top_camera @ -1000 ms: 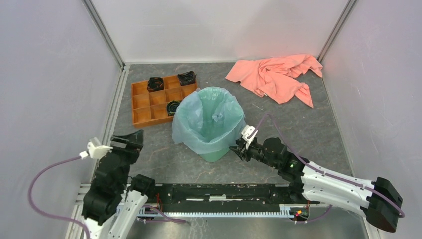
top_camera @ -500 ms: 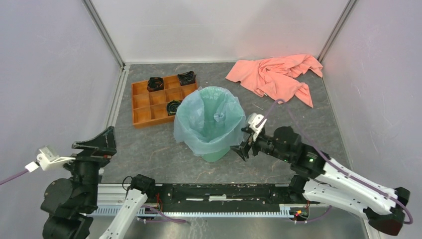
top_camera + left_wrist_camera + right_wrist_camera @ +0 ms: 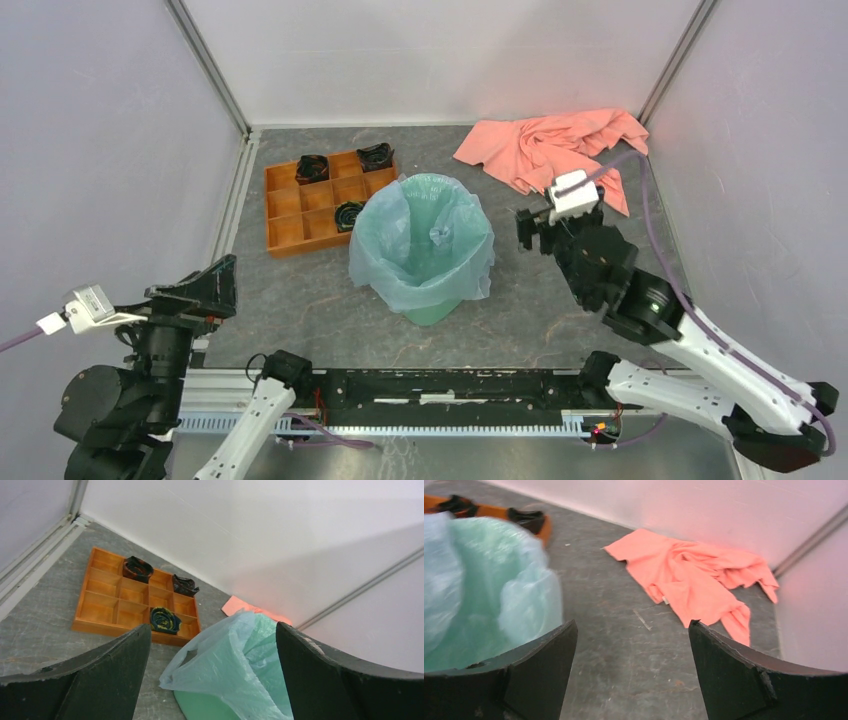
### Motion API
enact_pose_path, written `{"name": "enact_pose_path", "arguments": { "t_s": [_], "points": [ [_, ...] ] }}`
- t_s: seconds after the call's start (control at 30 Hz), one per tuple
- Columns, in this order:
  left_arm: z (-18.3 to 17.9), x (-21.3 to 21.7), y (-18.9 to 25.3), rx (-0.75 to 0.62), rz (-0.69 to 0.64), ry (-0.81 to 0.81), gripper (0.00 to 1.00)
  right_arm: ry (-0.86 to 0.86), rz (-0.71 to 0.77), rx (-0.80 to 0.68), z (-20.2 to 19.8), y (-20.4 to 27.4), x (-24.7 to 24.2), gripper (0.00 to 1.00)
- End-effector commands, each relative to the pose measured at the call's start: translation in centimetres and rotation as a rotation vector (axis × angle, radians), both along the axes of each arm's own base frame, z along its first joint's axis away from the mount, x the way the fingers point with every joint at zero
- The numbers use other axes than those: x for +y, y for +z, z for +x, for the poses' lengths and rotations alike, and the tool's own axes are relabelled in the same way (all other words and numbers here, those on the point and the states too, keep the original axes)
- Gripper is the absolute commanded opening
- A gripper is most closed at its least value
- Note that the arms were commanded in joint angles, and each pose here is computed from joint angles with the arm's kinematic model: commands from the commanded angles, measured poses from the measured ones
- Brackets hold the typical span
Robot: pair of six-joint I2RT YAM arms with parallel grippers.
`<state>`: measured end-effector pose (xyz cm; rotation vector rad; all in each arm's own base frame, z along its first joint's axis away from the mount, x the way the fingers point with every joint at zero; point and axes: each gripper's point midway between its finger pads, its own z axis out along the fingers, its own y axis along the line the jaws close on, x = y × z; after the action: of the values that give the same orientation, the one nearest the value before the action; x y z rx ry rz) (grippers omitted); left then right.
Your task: Put the trash bags into the trash bin
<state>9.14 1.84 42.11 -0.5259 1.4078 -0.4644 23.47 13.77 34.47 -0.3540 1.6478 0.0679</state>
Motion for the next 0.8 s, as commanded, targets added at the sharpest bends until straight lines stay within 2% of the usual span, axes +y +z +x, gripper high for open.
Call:
{"name": "enact_pose_path", "arguments": {
  "t_s": [0.0,0.1,0.27,0.5,0.6,0.77],
  "points": [
    [0.1,-1.3,1.9,-0.021,0.068,-0.076,1.0,-0.143,0.074,-0.035,5.2,1.0,-0.1,0.89],
    [0.3,-1.3,1.9,-0.005,0.094,-0.077,1.0,0.0,0.202,0.087,10.5,-2.1,1.9,0.9],
    [1.2,-1.5,0.8,0.019,0.095,-0.072,1.0,0.208,0.344,0.316,13.5,-8.7,5.1,0.9],
    [2.1,-2.5,0.4,0.033,0.107,-0.108,1.0,0.346,0.548,0.535,11.6,-17.3,6.0,0.9],
    [1.9,-2.6,0.9,0.023,0.121,-0.122,1.0,0.429,0.622,0.626,10.3,-19.2,7.5,0.88],
    [1.0,-2.9,2.5,-0.025,0.132,-0.154,1.0,0.484,0.683,0.674,8.7,-20.6,9.1,0.88]
  ]
}}
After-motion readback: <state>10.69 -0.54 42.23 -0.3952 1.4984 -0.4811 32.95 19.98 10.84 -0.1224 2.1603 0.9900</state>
